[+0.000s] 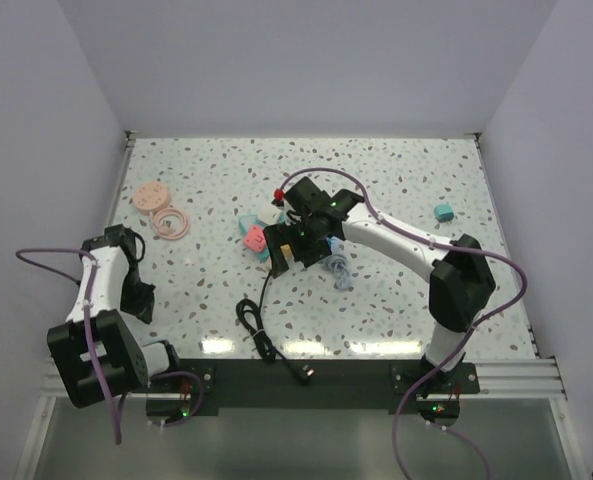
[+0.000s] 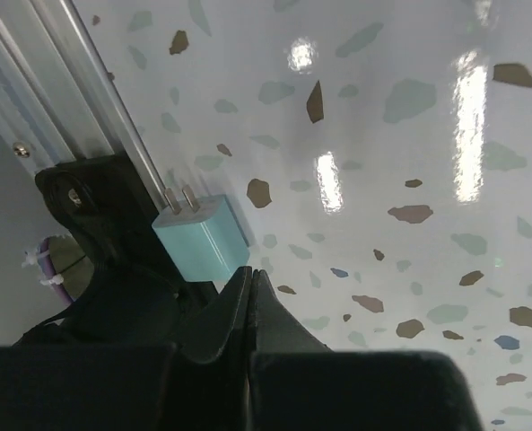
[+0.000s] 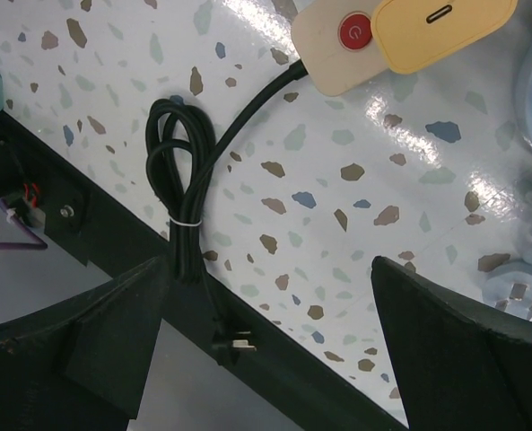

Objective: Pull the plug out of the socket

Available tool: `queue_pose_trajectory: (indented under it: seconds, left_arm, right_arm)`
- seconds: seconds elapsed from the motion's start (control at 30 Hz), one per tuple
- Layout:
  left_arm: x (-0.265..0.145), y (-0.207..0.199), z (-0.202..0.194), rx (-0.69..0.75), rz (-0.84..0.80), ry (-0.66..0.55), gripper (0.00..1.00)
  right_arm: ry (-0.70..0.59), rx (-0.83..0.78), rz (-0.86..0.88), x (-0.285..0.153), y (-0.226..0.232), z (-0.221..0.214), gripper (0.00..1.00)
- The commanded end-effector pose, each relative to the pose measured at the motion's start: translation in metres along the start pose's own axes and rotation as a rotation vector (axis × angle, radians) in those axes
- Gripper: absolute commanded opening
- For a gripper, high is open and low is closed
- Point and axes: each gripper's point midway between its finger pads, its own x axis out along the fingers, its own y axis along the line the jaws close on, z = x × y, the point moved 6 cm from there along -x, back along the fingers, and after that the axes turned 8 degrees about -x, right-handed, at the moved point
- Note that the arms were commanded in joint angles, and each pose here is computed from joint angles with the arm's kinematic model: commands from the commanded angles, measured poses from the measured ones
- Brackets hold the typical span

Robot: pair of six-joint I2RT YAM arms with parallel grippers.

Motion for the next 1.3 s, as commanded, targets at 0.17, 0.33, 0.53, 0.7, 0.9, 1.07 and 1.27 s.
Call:
queue_pose_trajectory:
  seconds: [0.17, 0.33, 0.53, 0.7, 0.9, 1.07, 1.27]
  left_arm:
    - [-0.018, 0.008, 0.026, -0.174, 0.05, -0.139, 0.0]
    - [0.004, 0.001, 0.022, -0.092, 0.225, -0.021, 0.0]
    - [0.018, 0.005, 0.015, -0.15, 0.262, -0.025, 0.0]
    - [0.033, 0.006, 0.002, -0.113, 0.302, 0.05, 0.0]
    - [0.024, -0.005, -0.006, -0.093, 0.222, 0.022, 0.0]
    - [0.037, -0.005, -0.027, -0.047, 0.253, 0.056, 0.0]
    - [0.032, -0.023, -0.048, 0.033, 0.187, 0.052, 0.0]
  right_arm:
    - [-0.042, -0.043, 0.076, -0.02, 0.009, -0.012, 0.98]
    - [-0.037, -0.071, 0.091, -0.022, 0.01, -0.014, 0.98]
    - [-0.027, -0.082, 0.097, -0.02, 0.01, -0.014, 0.98]
    - [-0.022, -0.083, 0.096, -0.017, 0.008, -0.015, 0.98]
    - [-0.001, -0.081, 0.091, -0.011, 0.005, -0.022, 0.98]
    - [0.018, -0.082, 0.075, -0.009, 0.002, -0.026, 0.98]
    - [0.022, -0.075, 0.059, -0.01, -0.001, -0.031, 0.98]
